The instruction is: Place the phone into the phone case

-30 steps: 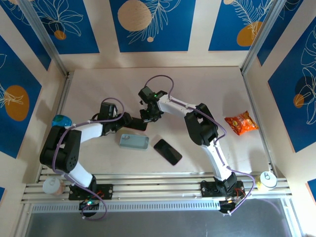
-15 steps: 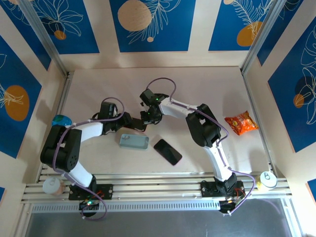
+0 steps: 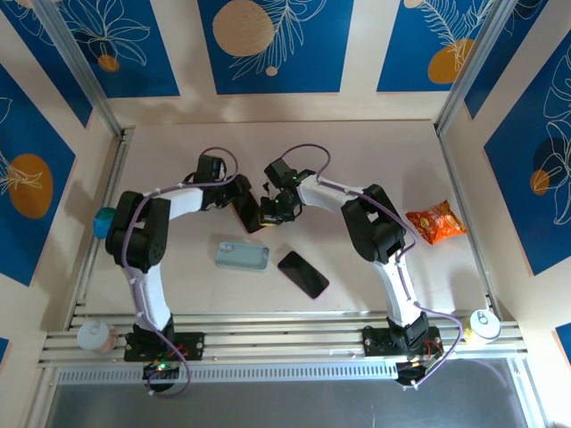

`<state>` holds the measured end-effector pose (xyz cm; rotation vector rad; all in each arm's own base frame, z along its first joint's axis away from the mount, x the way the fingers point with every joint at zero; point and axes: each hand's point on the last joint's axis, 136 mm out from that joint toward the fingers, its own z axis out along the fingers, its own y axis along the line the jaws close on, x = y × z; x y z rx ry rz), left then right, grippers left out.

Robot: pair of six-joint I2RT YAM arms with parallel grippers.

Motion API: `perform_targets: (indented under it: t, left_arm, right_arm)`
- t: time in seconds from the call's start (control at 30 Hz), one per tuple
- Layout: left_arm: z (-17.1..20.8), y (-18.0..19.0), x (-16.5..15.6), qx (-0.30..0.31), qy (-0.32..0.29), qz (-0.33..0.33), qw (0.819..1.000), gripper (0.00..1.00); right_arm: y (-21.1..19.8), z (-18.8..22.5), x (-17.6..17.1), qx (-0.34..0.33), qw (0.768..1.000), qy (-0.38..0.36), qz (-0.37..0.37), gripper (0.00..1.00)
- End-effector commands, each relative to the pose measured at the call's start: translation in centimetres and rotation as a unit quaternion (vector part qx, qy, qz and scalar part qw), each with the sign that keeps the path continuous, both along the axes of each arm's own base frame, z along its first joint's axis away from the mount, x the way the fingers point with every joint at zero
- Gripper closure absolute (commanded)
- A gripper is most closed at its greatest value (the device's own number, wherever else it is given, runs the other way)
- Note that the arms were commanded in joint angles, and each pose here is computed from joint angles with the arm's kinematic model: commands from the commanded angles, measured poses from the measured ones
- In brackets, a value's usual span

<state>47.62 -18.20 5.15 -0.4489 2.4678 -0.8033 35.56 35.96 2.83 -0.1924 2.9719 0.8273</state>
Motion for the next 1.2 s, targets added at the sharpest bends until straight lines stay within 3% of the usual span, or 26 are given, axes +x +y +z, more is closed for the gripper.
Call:
perform_targets:
  t: [0.0,0.27,0.47,0.67,0.93,1.17]
  left_arm:
    - [-0.9,-1.1,2.0,0.008,0.0,-0.019,1.0,0.41]
    - [-0.6,-3.7,6.3,-0.012,-0.011,-0.039,0.999,0.41]
    - [2.4,-3.7,6.8,-0.02,-0.037,-0.038,0.998,0.41]
    - [5.7,-2.0,3.5,-0.017,-0.053,-0.036,0.998,0.4]
    - [3.7,0.1,-2.5,-0.004,-0.016,-0.02,1.0,0.4]
    - [1.5,0.1,-4.5,-0.024,0.008,-0.014,1.0,0.4]
  right_arm:
    - [-1.7,-2.3,-0.3,-0.034,0.998,0.045,-0.021,1.0]
    - [-2.0,-1.4,2.9,-0.01,0.998,0.023,-0.052,1.0]
    - [-1.4,-0.1,3.5,0.017,0.998,0.011,-0.053,1.0]
    - [-0.4,2.0,3.2,0.046,0.998,-0.001,-0.042,1.0]
    - [0.8,3.1,1.2,0.058,0.998,-0.002,-0.006,1.0]
    - [0.8,2.7,0.3,0.061,0.998,0.008,-0.001,1.0]
